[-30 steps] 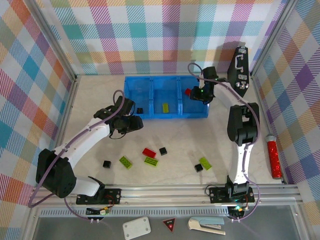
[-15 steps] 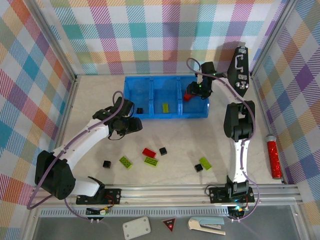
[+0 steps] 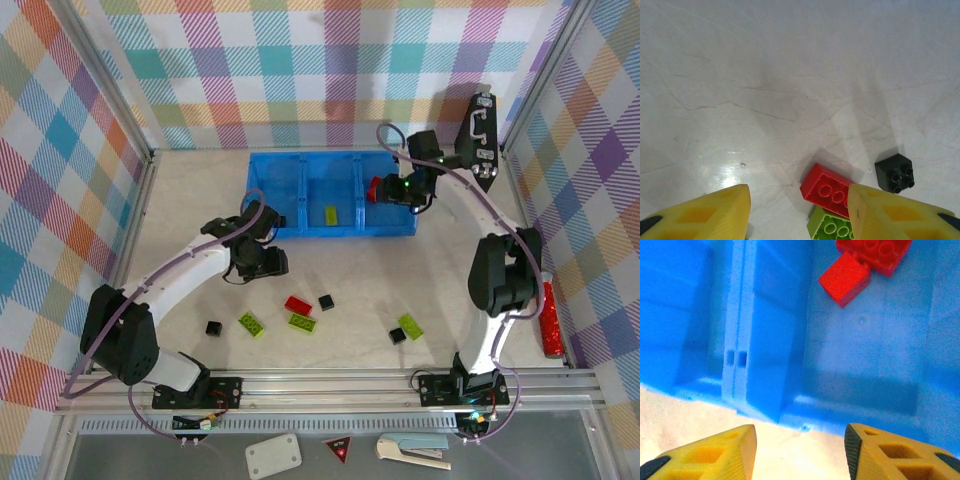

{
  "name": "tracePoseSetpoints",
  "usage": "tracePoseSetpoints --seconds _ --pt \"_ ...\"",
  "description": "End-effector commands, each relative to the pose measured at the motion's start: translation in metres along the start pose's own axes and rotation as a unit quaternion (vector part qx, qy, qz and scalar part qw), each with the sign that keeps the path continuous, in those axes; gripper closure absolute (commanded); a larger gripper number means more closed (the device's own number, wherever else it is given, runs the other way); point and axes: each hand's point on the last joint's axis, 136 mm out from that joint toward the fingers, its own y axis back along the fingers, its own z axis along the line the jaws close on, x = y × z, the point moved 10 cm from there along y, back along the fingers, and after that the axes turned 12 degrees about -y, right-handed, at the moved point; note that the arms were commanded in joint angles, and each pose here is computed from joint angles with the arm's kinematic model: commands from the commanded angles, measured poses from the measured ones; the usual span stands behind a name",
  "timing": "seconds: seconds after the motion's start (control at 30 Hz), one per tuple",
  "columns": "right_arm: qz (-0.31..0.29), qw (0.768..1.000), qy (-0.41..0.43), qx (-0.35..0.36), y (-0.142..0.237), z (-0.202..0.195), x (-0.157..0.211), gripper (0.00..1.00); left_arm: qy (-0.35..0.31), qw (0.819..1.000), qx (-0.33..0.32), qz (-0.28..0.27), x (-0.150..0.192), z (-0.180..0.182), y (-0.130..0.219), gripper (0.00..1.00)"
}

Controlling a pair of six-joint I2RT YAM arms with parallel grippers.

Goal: Sort the legos into containers by color
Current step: Pick up the lego from the middle-left of the table.

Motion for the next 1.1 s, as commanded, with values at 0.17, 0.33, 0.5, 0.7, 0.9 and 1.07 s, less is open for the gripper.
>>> tracePoseSetpoints --seconds 0.17,0.33,0.5,0.7,0.9,1.07 --pt "0.003 1.000 -0.006 0.005 0.023 -0.008 0.037 0.49 -0.047 0.997 -0.005 0.056 0.020 -0.027 -0.017 0.45" --pt "-0.001 1.000 -0.007 0.007 0.035 -0.012 0.052 0.49 -0.080 0.993 -0.020 0.083 0.031 -0.041 -0.024 0.44" --pt "0.001 1.000 -0.007 0.015 0.041 -0.017 0.063 0.49 -0.097 0.990 -0.026 0.099 0.047 -0.056 -0.029 0.40" --pt "0.006 1.000 -0.006 0.018 0.043 -0.021 0.072 0.48 -0.125 0.985 -0.030 0.117 0.070 -0.078 -0.038 0.25" --pt "0.009 1.000 -0.001 0.020 0.044 -0.022 0.073 0.47 -0.140 0.981 -0.047 0.127 0.080 -0.084 -0.049 0.16" --pt "0.008 1.000 0.002 0.021 0.046 -0.022 0.074 0.47 -0.144 0.979 -0.061 0.129 0.083 -0.083 -0.059 0.17"
